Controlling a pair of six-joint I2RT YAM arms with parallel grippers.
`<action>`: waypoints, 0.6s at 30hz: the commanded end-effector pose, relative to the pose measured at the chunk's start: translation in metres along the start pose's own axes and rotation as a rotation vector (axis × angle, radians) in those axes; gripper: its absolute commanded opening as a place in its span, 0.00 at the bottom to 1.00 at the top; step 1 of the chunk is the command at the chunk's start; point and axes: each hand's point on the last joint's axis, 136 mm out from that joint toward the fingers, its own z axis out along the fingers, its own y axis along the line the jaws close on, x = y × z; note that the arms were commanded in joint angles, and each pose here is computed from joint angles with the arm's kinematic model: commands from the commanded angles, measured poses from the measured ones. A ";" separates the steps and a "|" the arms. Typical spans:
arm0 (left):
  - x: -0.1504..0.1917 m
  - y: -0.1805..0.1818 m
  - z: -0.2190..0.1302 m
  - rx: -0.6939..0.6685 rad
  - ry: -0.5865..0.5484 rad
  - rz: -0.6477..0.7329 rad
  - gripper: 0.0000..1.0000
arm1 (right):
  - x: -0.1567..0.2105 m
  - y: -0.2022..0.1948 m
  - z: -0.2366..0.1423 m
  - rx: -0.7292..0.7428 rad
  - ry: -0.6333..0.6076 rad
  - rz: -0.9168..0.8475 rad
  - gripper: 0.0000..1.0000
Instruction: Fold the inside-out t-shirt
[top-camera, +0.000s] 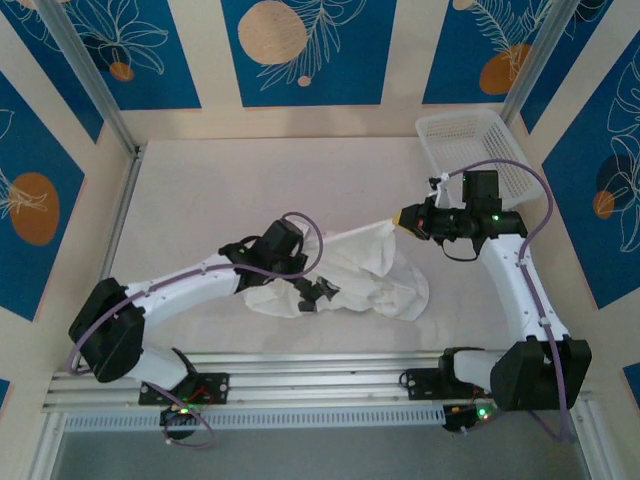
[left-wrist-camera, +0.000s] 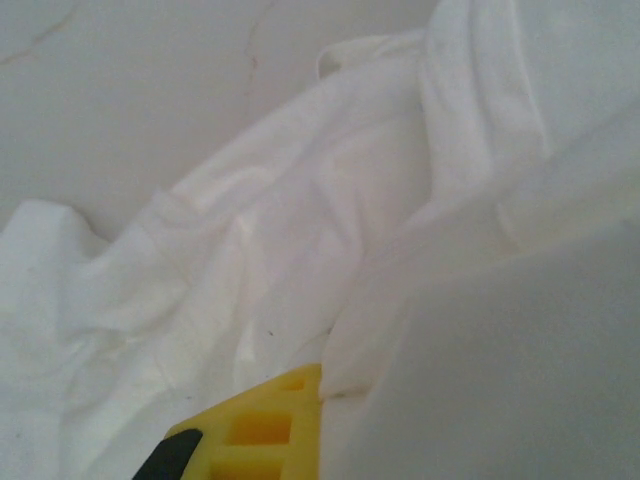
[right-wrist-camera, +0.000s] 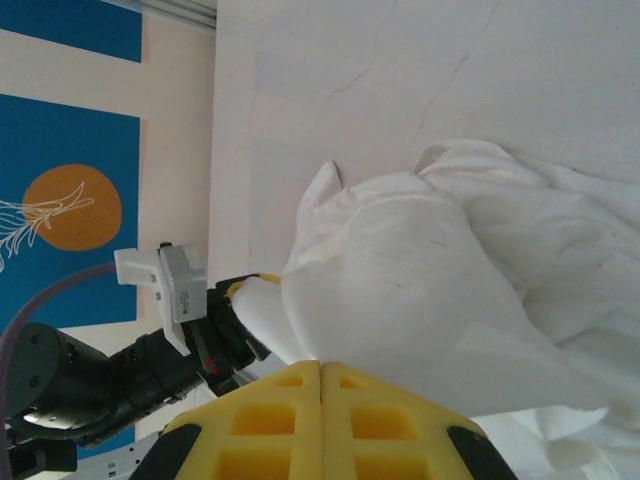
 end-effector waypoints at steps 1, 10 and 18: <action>-0.004 0.008 -0.012 -0.008 -0.024 0.004 0.27 | 0.008 0.012 -0.004 -0.063 0.002 -0.004 0.00; -0.036 -0.083 -0.056 0.539 -0.212 0.119 0.62 | 0.030 -0.013 0.026 0.030 0.090 -0.022 0.00; -0.025 -0.138 -0.071 0.524 -0.219 0.122 0.61 | -0.008 0.037 -0.001 -0.054 -0.098 -0.019 0.00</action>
